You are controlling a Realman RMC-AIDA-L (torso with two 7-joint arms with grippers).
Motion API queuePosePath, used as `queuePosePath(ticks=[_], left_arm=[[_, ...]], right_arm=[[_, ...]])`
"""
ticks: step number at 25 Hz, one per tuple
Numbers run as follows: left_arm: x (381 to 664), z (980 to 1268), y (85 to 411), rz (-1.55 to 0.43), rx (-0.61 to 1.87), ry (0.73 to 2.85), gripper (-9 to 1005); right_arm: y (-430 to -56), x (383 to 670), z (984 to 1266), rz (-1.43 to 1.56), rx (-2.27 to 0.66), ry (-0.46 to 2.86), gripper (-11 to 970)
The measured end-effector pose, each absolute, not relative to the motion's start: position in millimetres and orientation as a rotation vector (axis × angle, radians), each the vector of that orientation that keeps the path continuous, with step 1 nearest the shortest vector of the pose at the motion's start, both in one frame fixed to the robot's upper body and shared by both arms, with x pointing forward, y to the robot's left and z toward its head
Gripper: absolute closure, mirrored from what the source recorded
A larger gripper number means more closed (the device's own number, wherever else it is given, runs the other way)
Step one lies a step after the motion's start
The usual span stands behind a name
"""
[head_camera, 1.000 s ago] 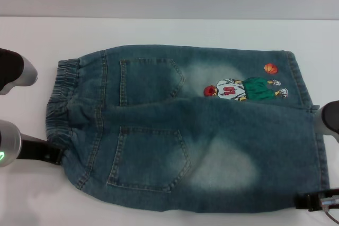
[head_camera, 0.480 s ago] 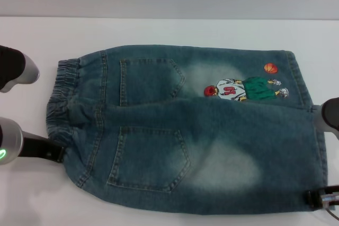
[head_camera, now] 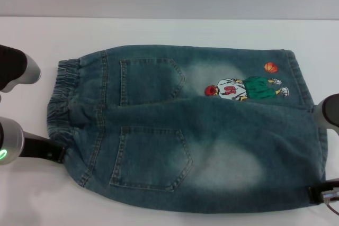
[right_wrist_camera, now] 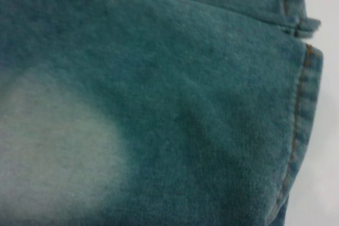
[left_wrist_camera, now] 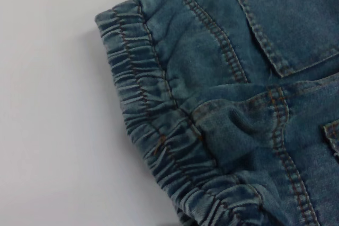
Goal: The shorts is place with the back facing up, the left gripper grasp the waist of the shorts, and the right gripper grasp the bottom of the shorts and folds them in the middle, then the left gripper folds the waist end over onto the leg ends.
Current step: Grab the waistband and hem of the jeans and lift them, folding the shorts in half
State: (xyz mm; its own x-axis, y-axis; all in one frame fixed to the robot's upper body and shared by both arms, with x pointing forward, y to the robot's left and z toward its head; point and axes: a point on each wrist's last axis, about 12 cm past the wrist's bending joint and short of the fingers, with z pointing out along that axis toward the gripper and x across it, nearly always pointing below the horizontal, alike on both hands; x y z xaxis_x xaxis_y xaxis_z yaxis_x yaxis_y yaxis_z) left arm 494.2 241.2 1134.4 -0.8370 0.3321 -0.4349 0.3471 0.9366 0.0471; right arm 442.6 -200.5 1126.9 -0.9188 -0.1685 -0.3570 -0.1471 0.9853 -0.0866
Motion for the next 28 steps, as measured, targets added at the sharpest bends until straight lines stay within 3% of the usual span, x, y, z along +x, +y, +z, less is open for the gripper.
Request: queuePosePath(ticks=[4, 13, 28], left_arm=[[493.4, 1135.0, 242.0, -0.046, 0.484, 2.642, 896], [499.9, 1142.4, 247.8, -0.040, 0.435, 2.583, 895], [531.0, 1156.0, 262.6, -0.085, 0.264, 2.312, 897]], right_arm=[[-198.4, 443.6, 1131.0, -0.074, -0.249, 2.740, 946], [-195.1, 459.2, 1141.2, -0.065, -0.275, 2.576, 945], [-202.6, 503.3, 1160.9, -0.040, -0.263, 2.145, 948]])
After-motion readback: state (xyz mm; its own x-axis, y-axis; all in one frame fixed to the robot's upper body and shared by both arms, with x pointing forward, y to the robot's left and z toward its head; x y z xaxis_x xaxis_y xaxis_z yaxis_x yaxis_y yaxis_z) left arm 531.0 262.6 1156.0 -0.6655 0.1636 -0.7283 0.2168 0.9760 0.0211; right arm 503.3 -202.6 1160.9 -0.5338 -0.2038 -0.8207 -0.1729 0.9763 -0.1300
